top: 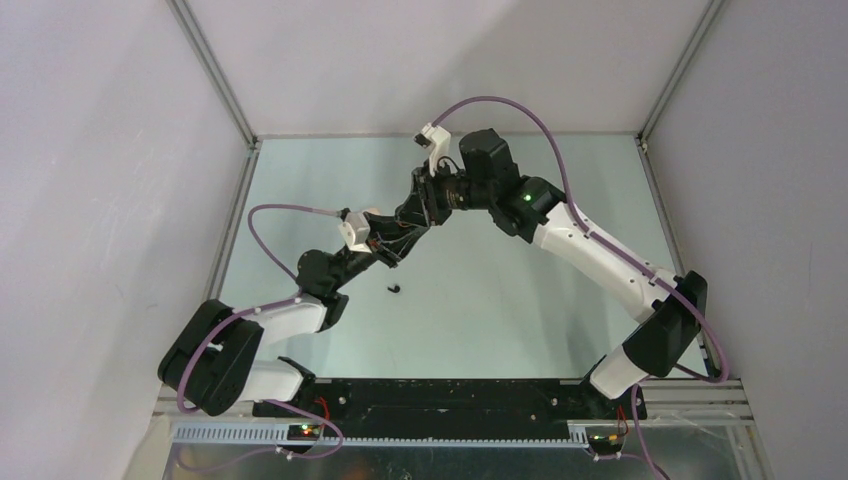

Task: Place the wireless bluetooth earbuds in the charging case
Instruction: Place the earbud in the charging case.

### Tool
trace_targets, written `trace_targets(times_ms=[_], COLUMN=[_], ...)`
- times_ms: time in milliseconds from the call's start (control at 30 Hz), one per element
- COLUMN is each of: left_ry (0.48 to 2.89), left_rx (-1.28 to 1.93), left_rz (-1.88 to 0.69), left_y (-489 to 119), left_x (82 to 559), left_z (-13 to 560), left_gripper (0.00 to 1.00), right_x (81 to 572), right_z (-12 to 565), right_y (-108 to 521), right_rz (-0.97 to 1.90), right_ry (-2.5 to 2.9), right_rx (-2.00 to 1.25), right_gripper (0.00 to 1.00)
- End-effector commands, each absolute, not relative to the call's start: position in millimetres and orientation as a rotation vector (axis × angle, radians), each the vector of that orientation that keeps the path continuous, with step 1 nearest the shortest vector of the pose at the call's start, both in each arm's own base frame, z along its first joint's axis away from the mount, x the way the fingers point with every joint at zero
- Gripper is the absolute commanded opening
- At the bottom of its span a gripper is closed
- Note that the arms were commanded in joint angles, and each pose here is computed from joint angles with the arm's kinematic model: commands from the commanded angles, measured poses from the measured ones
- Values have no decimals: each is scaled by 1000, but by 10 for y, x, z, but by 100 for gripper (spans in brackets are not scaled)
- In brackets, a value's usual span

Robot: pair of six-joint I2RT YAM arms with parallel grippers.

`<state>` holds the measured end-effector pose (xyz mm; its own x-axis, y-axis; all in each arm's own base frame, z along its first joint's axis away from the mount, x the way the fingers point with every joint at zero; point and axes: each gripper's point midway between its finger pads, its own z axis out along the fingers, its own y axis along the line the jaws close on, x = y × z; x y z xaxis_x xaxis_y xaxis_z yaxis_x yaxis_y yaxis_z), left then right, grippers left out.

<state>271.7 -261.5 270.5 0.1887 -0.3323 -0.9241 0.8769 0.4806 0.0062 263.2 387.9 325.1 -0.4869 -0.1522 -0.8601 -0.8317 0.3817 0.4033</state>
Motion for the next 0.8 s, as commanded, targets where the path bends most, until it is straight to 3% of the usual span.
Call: trace_targets(times_ms=[0, 767], left_ry=[978, 983], left_rx=[669, 672], left_rz=[-938, -976], left_y=[-2655, -2703], left_x=[2612, 2570], left_z=[2850, 2816], left_gripper=[0, 0], right_x=[2665, 2654], right_z=[3453, 3767], right_y=[3929, 3848], right_rz=[1097, 1028], right_ry=[1814, 1743], right_rx=[-869, -910], right_gripper=[27, 31])
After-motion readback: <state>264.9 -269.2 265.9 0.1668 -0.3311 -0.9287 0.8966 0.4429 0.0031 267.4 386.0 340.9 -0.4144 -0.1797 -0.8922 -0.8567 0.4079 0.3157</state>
